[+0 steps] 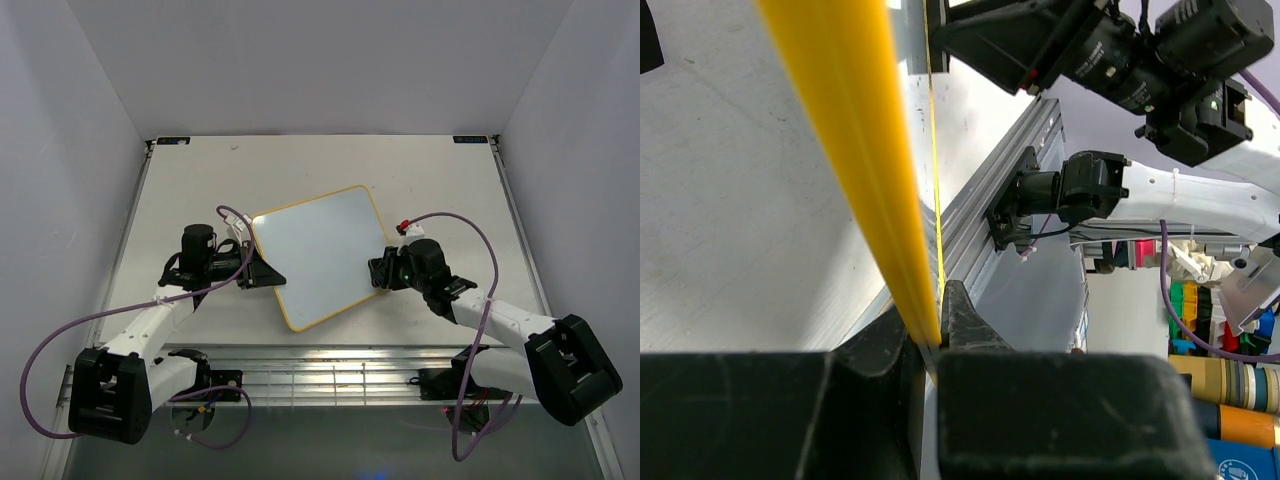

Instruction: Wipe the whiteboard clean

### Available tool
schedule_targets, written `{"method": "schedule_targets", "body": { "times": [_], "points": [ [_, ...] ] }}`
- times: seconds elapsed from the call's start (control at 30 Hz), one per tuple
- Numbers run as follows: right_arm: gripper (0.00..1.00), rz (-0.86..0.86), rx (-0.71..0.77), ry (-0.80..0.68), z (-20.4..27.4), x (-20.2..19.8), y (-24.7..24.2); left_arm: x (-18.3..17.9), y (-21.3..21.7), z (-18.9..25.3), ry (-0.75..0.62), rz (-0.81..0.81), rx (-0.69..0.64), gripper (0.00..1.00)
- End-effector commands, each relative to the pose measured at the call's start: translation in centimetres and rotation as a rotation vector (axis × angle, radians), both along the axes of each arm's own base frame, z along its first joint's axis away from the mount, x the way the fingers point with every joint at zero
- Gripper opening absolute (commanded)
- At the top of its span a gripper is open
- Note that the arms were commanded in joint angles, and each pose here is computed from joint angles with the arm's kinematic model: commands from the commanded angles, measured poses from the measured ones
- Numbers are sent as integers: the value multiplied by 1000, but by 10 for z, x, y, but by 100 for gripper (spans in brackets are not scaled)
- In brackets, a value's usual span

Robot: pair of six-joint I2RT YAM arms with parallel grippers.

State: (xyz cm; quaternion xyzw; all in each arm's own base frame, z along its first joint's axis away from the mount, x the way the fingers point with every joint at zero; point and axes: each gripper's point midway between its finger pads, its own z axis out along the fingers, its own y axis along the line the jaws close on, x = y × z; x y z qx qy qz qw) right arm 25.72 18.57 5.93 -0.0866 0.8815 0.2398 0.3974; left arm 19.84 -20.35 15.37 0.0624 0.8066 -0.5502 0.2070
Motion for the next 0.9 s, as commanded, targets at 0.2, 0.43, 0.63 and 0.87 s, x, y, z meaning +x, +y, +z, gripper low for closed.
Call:
{"method": "schedule_targets", "body": {
  "times": [0.2,0.43,0.63,0.87],
  "points": [
    [8,164,53,88,-11,-52,40,-18,-10,22,-104,-141,-71,0],
    [8,-162,-147,121,-39,-42,-25,-18,-10,21,-105,-140,-69,0],
    [8,-292,-240,121,-44,-38,-54,-18,-10,23,-111,-140,-71,0],
    [8,-81,-53,68,-25,-40,0,-19,-10,22,-107,-142,-72,0]
  ]
}}
